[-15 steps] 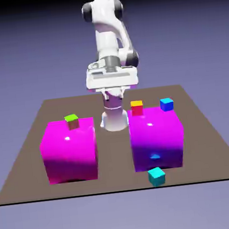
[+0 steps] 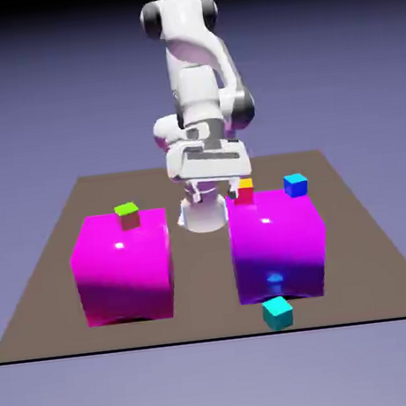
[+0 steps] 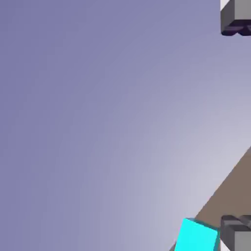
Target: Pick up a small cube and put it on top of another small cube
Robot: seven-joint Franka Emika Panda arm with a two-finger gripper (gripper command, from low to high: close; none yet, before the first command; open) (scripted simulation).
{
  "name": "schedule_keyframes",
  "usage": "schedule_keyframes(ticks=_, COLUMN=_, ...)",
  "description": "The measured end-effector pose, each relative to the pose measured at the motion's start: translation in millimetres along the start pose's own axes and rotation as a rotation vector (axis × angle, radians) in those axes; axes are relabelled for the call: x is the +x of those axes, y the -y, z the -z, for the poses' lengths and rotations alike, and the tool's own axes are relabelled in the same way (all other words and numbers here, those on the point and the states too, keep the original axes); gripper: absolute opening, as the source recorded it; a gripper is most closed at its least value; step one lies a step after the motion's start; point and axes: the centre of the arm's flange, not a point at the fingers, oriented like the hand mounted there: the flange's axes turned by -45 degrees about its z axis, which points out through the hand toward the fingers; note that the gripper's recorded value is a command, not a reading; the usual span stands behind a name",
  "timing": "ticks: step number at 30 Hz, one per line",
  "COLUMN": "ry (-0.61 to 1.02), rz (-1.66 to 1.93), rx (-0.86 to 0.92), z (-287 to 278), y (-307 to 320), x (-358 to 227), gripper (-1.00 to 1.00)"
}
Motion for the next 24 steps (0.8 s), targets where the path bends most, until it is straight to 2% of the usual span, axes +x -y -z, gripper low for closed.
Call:
schedule_keyframes(ticks=12, ry=0.094, rz=0.541, rx=0.183, z=-55, y=1, x=28, gripper=0.00)
schedule_keyframes(ticks=24, ry=0.108, rz=1.081, rx=0.409, z=-113, y=13, x=51, gripper=0.00)
